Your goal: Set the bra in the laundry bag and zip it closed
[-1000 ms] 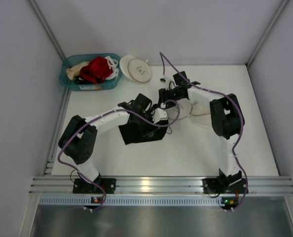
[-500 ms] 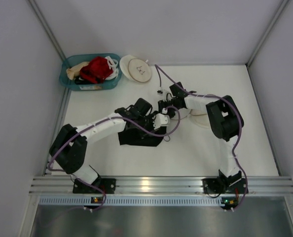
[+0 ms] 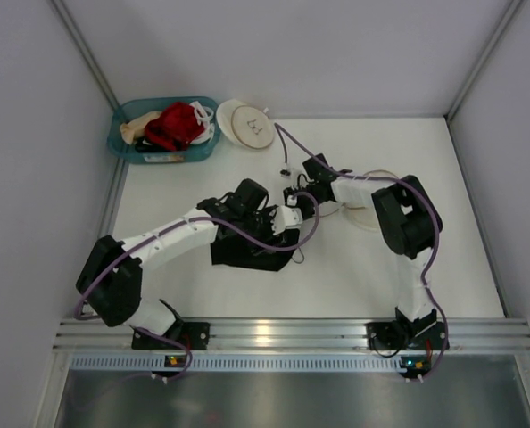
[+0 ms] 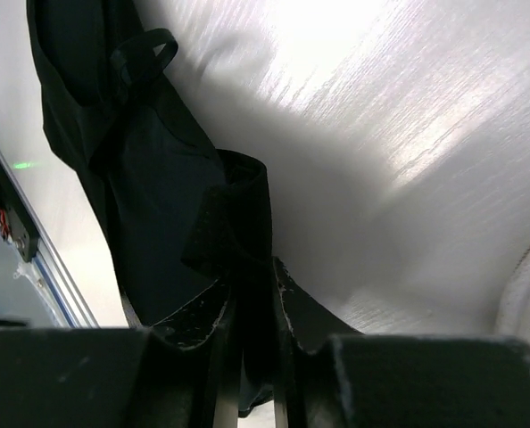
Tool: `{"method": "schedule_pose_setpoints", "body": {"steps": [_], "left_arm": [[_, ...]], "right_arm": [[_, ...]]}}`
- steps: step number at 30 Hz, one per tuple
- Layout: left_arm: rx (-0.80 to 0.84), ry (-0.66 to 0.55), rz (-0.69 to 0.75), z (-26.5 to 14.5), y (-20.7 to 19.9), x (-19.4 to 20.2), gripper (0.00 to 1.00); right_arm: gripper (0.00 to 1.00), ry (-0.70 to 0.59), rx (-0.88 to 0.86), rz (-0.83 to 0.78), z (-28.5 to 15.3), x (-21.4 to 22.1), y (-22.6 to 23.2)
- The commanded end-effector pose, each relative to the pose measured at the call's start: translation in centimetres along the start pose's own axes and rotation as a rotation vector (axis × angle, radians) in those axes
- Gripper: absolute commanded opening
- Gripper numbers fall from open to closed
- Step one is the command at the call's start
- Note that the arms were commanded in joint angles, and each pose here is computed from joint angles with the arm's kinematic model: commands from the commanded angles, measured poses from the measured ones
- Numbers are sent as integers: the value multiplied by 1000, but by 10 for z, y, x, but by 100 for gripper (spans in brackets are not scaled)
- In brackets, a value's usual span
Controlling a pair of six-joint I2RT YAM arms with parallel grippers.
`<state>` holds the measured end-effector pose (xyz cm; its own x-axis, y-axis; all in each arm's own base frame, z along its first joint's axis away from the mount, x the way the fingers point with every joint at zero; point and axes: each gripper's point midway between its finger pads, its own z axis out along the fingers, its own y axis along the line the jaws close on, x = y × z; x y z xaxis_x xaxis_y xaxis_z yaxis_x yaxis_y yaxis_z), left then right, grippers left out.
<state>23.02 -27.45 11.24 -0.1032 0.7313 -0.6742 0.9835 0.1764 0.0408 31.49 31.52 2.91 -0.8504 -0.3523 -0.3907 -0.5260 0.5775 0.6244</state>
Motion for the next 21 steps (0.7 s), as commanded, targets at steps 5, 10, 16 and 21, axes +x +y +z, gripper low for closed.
{"method": "schedule_pose_setpoints", "body": {"steps": [5,10,16,21], "left_arm": [[91,110,68,20,-20,44,53],[136,159,72,33,-28,59,50],[192,223,69,48,-41,81,42],[221,255,79,52,-55,96,36]], "right_arm": [[8,-41,0,-70,-4,-7,14],[0,-45,-2,-54,-2,-7,12],[0,-46,2,-47,-3,-8,13],[0,-57,-1,-47,-7,-10,16]]}}
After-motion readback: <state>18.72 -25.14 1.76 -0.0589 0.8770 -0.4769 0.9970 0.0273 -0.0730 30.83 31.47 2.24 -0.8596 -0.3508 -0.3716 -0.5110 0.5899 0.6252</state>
